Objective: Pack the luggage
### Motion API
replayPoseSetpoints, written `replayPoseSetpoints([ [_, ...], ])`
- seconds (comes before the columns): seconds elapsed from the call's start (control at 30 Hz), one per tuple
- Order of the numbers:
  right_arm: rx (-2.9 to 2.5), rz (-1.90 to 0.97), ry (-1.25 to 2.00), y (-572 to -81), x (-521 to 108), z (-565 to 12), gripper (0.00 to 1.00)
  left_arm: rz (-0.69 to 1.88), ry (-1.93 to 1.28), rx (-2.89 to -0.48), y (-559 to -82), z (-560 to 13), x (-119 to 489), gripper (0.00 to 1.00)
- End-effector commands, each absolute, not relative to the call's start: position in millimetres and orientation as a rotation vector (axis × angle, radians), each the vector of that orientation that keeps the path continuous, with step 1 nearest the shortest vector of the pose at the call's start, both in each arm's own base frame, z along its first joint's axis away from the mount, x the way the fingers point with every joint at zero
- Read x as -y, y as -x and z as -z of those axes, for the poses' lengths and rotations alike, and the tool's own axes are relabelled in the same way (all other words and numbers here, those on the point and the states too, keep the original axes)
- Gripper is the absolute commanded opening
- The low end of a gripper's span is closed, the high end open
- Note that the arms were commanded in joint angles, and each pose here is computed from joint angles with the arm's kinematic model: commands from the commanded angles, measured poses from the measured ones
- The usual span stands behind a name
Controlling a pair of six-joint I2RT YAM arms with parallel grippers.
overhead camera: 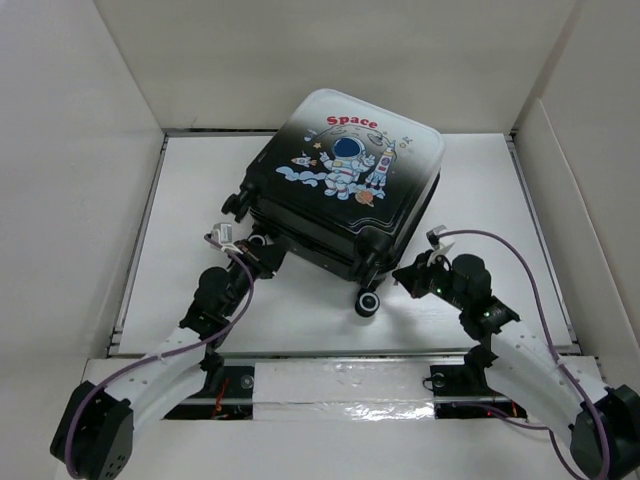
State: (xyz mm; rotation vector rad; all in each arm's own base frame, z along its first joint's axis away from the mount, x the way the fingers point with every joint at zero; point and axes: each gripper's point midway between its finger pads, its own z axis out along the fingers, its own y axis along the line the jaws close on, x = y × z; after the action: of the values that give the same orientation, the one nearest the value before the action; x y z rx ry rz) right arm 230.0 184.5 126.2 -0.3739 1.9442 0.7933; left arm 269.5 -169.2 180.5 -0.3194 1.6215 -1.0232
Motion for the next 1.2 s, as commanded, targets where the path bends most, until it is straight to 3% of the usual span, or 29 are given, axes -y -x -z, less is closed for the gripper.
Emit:
replayPoseSetpoints([
  [0.0, -1.767, -0.839, 0.265, -238, -187, -155, 0.0, 1.048, 0.237, -1.694, -248, -170, 188, 0.0],
  [0.13, -1.79, -0.761, 0.275, -242, -177, -159, 0.0, 1.092, 0.116, -1.7, -230, -176, 207, 0.0],
  [0.23, -1.784, -0.725, 0.299, -245, -175, -168, 0.0, 1.196, -0.119, -1.701, -203, -186, 244, 0.11],
  [0.27, -1.776, -0.714, 0.297, -249, -173, -173, 0.0, 1.257, -0.22, -1.668, -190, -201, 260, 0.16],
  [0.37, -1.796, -0.717, 0.311, -251, -174, -170, 0.0, 1.311, -0.447, -1.601, -159, -219, 300, 0.45],
  [0.4, -1.797, -0.726, 0.316, -252, -177, -170, 0.0, 1.314, -0.475, -1.586, -154, -222, 306, 0.59],
  [0.47, -1.802, -0.75, 0.333, -250, -180, -168, 0.0, 1.314, -0.515, -1.57, -146, -227, 318, 0.75],
  [0.57, -1.81, -0.747, 0.331, -250, -178, -163, 0.0, 1.32, -0.51, -1.561, -147, -233, 323, 0.8],
  [0.87, -1.794, -0.78, 0.342, -242, -181, -162, 0.0, 1.213, -0.569, -1.655, -175, -223, 358, 0.82],
  [0.97, -1.799, -0.805, 0.358, -237, -185, -160, 0.0, 1.225, -0.603, -1.664, -178, -219, 372, 0.72],
  [1.1, -1.799, -0.82, 0.369, -229, -192, -154, 0.0, 1.256, -0.605, -1.624, -184, -233, 388, 0.37],
  [1.17, -1.787, -0.845, 0.376, -223, -197, -155, 0.0, 1.261, -0.603, -1.613, -190, -241, 397, 0.3],
])
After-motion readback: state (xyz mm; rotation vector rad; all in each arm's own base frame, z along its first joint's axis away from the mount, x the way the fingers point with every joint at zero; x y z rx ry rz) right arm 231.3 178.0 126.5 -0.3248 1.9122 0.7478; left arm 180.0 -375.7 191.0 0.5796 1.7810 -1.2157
